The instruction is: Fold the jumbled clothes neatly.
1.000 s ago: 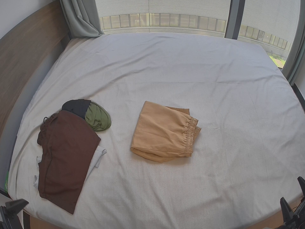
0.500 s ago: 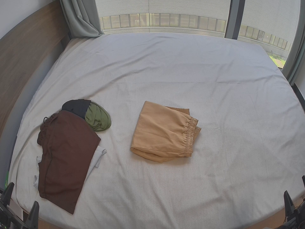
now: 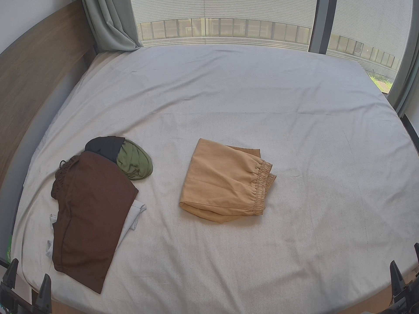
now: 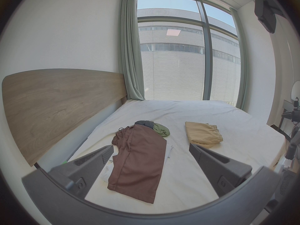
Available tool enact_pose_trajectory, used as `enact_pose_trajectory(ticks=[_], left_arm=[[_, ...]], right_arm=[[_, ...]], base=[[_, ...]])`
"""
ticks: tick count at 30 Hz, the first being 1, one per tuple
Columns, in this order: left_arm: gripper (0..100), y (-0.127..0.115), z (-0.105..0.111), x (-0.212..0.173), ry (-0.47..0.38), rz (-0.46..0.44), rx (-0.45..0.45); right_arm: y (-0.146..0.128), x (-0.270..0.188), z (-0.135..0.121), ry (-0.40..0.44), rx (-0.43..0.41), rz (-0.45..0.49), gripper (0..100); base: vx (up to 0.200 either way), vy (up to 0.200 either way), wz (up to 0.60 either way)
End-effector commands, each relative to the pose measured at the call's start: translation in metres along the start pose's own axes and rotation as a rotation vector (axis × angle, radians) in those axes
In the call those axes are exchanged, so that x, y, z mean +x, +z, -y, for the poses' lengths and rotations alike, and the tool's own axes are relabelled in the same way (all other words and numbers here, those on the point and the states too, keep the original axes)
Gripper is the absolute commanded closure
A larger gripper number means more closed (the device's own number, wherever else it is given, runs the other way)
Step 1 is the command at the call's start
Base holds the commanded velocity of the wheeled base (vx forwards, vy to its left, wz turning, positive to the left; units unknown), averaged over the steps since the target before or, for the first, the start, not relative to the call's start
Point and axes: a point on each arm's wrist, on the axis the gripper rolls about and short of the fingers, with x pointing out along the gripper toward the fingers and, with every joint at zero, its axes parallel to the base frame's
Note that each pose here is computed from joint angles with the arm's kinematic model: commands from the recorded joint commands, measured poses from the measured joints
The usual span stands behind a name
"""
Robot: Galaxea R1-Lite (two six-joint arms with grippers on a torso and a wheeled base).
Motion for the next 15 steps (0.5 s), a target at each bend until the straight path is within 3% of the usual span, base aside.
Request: enact_pose_trajectory(ticks=[1, 15], left_arm=[[0, -0.0052, 0.0000, 0.0003, -0.001, -0.005, 0.001], [0, -0.0052, 0.0000, 0.0002, 0.000, -0.003, 0.003]], right_arm=[[-0.0051, 0.0004, -0.0001, -0.001, -0.002, -0.006, 0], [-0.0051, 0.0004, 0.0000, 0.002, 0.002, -0.006, 0]], base=[[0.000, 0.000, 0.00], [0.000, 0.000, 0.00]])
